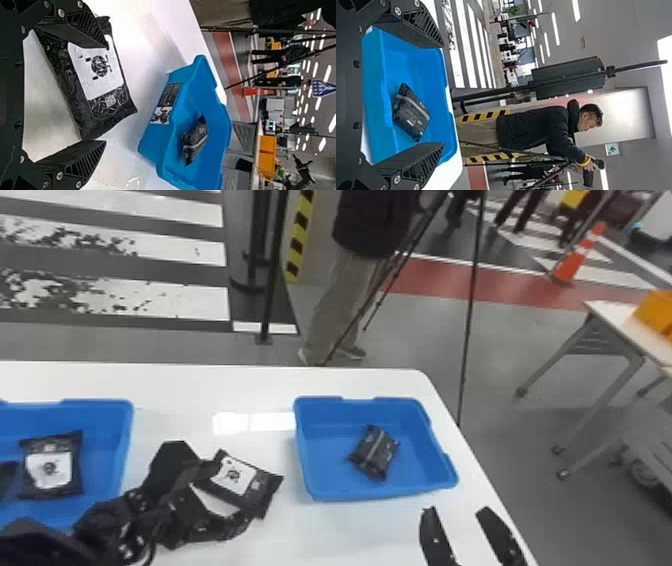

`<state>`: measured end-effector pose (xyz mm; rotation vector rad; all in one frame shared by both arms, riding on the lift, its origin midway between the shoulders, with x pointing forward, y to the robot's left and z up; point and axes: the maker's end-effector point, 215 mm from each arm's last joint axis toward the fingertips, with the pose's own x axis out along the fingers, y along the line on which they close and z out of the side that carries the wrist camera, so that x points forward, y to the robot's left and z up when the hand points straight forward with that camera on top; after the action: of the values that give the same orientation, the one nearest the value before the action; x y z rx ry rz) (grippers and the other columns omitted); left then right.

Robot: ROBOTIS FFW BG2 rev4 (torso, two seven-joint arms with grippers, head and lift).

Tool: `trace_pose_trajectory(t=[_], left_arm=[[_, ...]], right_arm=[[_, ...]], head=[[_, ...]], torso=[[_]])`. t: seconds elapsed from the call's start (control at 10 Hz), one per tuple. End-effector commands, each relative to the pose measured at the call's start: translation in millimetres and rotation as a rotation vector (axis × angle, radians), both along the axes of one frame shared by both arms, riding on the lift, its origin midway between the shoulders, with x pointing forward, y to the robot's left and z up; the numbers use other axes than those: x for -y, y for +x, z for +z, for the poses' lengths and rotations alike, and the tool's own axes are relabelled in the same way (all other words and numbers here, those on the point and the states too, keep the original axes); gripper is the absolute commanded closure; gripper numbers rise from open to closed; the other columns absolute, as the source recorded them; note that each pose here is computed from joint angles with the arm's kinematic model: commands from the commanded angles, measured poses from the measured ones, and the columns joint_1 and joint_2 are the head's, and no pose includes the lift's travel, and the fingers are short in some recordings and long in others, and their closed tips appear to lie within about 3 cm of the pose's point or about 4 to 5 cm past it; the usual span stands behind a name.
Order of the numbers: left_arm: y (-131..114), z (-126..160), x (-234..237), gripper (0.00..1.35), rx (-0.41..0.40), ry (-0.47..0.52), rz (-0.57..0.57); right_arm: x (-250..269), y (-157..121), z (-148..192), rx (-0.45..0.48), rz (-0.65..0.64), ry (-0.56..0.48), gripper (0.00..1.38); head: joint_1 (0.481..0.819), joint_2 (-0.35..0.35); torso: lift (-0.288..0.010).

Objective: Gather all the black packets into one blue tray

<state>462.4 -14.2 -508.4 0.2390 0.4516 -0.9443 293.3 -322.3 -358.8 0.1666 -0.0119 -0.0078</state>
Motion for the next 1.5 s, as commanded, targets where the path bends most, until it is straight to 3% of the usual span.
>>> trace_pose_trajectory(t=[0.0, 0.1, 0.3, 0.6, 0.7, 0.9, 1.4], left_arm=[[4.3, -15.8, 0.8, 0.19, -0.010, 0.048, -0.010], [5.3, -28.7, -3.4, 0.31, -0.029, 0.073, -0.005], [8.2, -45.2, -13.4, 0.77, -0.073, 0.096, 0.035], [4.6, -53.1, -17.8, 0.82, -0.066, 0.142, 0.017], [4.6, -56.0, -20.7, 1.25, -0.051, 0.170, 0.011], [11.0, -48.0, -24.5, 1.21, -0.021, 0.143, 0.029], [45.3, 17.5, -61.7, 1.21, 0.161, 0.025, 0.124]], right_arm=[[-1.1, 0.2, -1.6, -0.001, 0.000, 0.006, 0.15], [-0.8, -0.6, -4.0, -0.005, -0.001, 0.009, 0.15], [-0.8, -1.0, -4.9, -0.006, 0.000, 0.012, 0.15], [-0.3, -1.8, -7.2, -0.010, -0.001, 0.017, 0.15], [-1.1, -2.1, -8.6, -0.012, 0.000, 0.019, 0.15], [-1.4, -1.8, -7.1, -0.008, 0.002, 0.022, 0.15], [-2.1, -2.6, -7.7, -0.010, 0.003, 0.027, 0.15]], head=[[0.695, -0.350], [0.695, -0.350], [0.695, -0.350], [0.695, -0.350], [0.695, -0.350], [0.695, -0.350], [0.695, -0.350]], torso=[[-0.110], [-0.110], [-0.110], [-0.110], [-0.110], [-0.110], [-0.110]])
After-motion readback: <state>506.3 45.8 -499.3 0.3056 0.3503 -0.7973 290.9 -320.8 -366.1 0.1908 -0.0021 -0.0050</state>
